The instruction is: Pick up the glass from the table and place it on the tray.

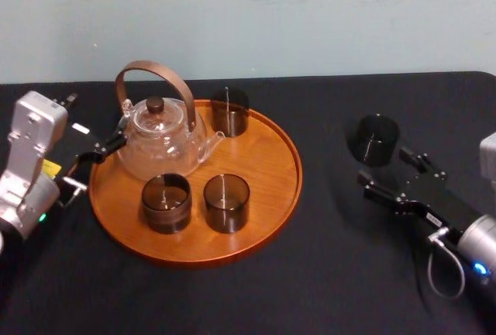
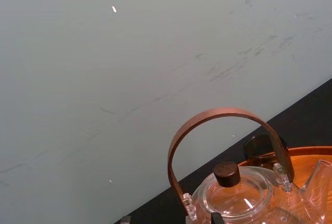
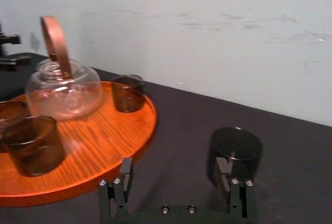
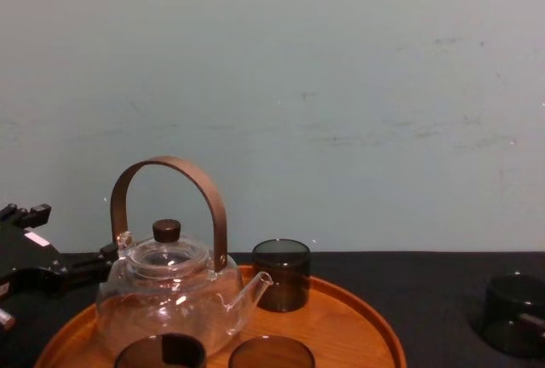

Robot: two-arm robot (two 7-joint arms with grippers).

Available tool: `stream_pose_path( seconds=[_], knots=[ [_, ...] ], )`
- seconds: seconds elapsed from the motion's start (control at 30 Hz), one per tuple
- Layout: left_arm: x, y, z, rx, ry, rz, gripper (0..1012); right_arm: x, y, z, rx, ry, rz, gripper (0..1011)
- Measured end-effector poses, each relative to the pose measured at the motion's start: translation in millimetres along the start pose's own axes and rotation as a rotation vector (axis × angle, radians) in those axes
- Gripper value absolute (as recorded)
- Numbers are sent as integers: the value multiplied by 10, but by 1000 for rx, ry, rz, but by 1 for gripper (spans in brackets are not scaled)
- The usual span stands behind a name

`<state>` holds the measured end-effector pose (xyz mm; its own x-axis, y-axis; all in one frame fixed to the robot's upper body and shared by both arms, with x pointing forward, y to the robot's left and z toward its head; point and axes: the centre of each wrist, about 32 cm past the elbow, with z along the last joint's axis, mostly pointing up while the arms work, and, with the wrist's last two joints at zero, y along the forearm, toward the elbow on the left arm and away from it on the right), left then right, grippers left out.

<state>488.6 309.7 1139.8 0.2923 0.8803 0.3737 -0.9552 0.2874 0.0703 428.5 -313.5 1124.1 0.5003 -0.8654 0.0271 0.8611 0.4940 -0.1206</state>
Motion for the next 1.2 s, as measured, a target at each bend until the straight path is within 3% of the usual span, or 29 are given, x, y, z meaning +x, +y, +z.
stream_pose_path(
  seconds=[0.53,0.93,1.2],
  knots=[
    [0,0,0,0,0,0,1001,250,-35,-58,-21,32,-102,1002],
    [0,0,0,0,0,0,1001,440,174,-56,-51,57,-132,1002],
    [0,0,0,0,0,0,1002,507,311,-25,-61,62,-129,1002]
  ],
)
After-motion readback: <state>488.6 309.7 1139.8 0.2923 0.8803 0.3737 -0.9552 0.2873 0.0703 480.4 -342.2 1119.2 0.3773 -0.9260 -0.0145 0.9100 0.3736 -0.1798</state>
